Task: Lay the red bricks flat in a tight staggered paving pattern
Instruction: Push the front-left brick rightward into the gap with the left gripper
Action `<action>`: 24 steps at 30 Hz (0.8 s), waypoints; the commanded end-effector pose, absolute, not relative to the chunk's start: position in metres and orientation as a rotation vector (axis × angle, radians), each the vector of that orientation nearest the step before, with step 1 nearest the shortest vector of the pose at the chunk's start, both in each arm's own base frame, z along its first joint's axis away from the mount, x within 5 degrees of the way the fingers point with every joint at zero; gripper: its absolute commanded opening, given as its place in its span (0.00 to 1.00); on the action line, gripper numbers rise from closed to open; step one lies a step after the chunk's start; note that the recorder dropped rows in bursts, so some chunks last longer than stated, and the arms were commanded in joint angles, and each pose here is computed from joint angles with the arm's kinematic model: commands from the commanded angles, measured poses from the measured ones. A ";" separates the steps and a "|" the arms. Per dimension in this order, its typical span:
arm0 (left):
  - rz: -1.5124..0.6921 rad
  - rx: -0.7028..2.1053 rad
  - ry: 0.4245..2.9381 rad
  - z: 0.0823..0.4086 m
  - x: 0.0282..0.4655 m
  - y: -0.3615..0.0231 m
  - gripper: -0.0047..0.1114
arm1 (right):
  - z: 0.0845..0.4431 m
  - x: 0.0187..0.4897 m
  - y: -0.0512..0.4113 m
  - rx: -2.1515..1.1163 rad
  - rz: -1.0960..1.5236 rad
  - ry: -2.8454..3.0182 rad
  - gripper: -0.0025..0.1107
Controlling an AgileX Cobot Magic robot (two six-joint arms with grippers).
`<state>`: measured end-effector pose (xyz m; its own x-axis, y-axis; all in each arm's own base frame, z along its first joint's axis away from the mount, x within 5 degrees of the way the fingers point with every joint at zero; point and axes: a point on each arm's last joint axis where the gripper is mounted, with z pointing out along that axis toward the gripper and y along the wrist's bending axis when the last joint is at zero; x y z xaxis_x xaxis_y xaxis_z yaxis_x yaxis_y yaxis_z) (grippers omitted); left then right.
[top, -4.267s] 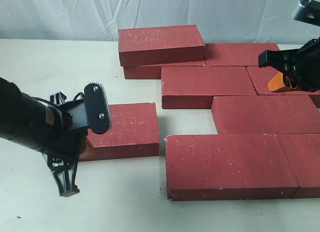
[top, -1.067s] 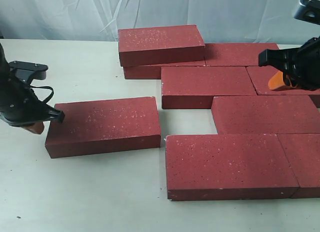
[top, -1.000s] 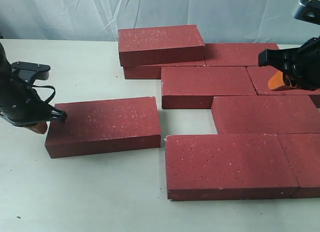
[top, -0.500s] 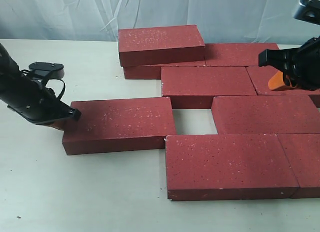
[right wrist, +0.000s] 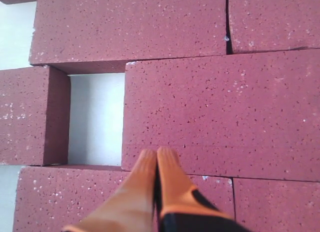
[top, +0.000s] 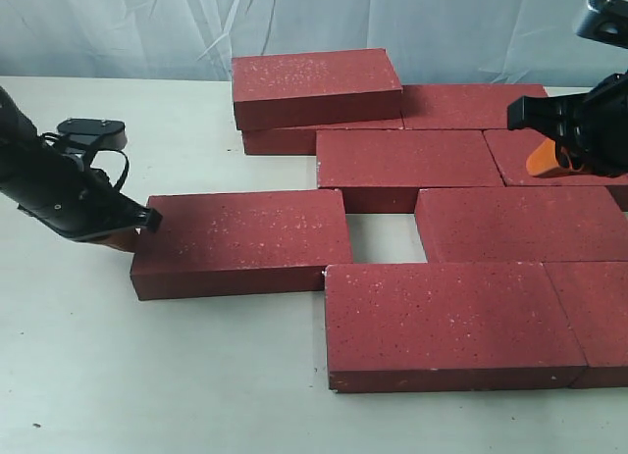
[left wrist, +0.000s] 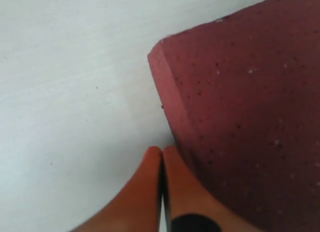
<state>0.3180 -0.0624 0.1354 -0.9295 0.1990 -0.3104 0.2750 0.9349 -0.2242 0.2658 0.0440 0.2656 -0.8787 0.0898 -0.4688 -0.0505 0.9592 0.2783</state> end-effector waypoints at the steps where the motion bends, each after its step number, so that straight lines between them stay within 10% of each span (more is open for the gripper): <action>1: -0.417 0.289 2.825 0.136 0.318 -0.064 0.04 | 0.264 0.266 0.042 0.032 0.382 2.614 0.02; 24: -0.560 0.372 2.711 0.141 0.315 -0.110 0.04 | 0.264 0.266 0.042 0.033 0.381 2.613 0.02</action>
<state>0.3143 -0.1035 0.1390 -0.9090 0.2021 -0.3645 0.3181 0.9015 -0.2935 0.2658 0.0440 0.2656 -0.8787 0.0898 -0.4688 -0.0505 0.9592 0.2783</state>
